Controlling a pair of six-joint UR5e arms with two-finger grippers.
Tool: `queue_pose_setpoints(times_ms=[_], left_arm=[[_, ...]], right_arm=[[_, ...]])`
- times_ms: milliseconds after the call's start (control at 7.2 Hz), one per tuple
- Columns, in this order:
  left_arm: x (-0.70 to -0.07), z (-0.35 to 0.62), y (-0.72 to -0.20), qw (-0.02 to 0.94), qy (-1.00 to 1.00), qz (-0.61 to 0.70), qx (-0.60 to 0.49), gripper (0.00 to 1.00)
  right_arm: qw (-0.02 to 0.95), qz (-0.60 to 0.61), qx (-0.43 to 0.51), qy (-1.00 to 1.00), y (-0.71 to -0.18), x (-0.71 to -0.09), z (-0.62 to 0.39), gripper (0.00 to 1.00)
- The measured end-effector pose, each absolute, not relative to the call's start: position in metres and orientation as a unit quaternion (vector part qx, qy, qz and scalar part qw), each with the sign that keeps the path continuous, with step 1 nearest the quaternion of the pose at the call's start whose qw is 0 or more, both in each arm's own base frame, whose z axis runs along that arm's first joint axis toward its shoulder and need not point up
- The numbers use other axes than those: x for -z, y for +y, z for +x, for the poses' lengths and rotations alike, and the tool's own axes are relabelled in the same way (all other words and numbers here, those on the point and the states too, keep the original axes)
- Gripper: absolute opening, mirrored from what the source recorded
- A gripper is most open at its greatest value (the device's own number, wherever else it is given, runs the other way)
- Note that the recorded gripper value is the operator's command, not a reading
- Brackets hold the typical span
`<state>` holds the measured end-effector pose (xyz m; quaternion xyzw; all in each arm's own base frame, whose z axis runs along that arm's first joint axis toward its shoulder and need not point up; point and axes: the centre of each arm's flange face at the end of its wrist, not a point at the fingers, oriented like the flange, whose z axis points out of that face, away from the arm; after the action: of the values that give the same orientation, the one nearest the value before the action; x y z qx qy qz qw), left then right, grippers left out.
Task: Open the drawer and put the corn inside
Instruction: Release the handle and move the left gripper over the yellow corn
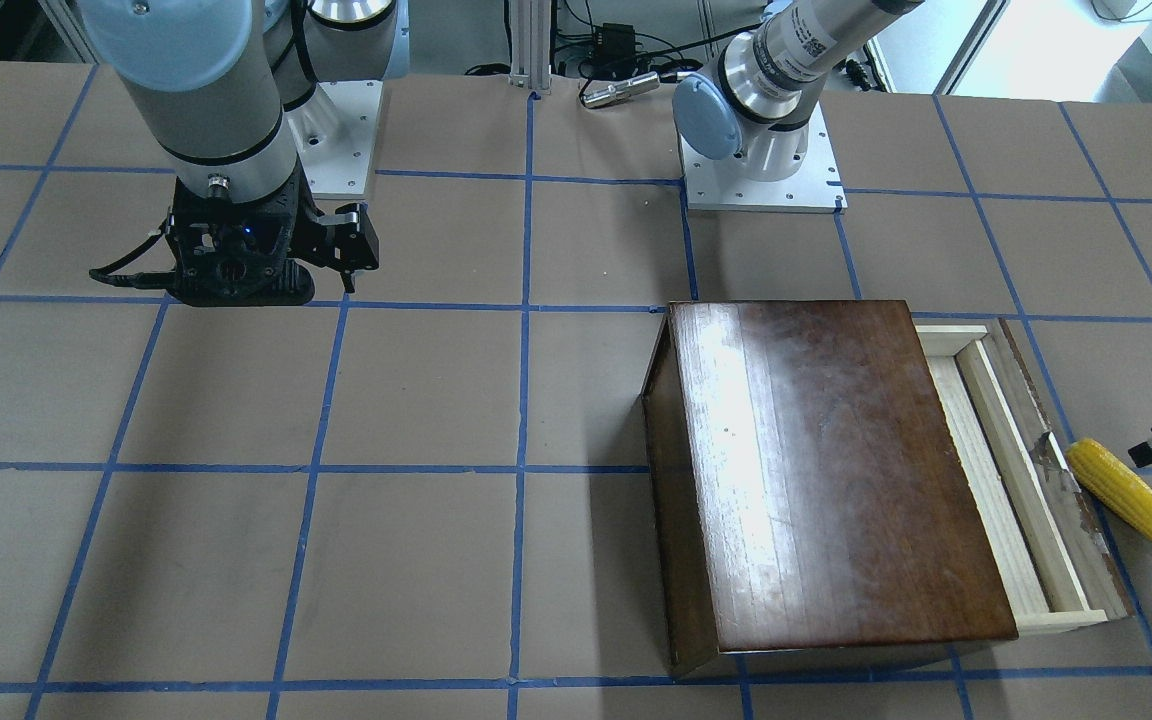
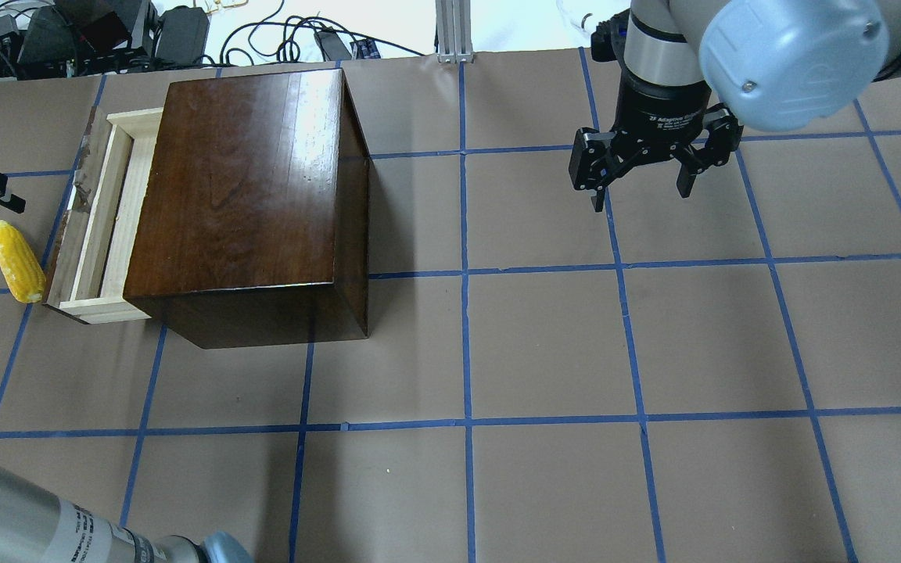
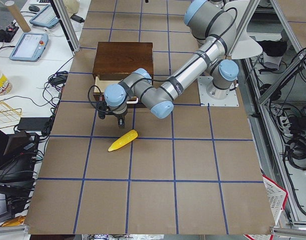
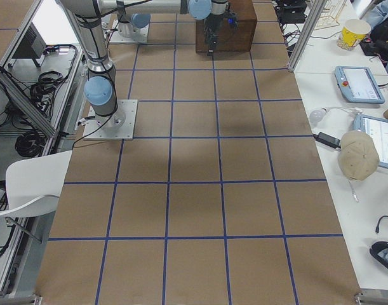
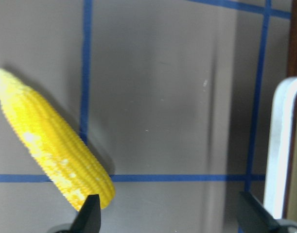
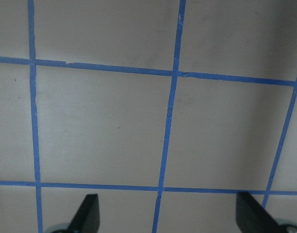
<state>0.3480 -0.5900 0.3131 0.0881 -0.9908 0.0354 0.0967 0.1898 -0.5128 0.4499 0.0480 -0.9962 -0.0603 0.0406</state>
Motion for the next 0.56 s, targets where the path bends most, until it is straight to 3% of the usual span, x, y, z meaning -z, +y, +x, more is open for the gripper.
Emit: queue_pose_setpoints(times_ms=[556], left_arm=[[-0.263,0.38,-0.583,0.089,-0.982,0.161,-0.038,1.0]], right_arm=[[0.041,0.048,0.06,-0.996,-0.513,-0.45,0.19,1.0]])
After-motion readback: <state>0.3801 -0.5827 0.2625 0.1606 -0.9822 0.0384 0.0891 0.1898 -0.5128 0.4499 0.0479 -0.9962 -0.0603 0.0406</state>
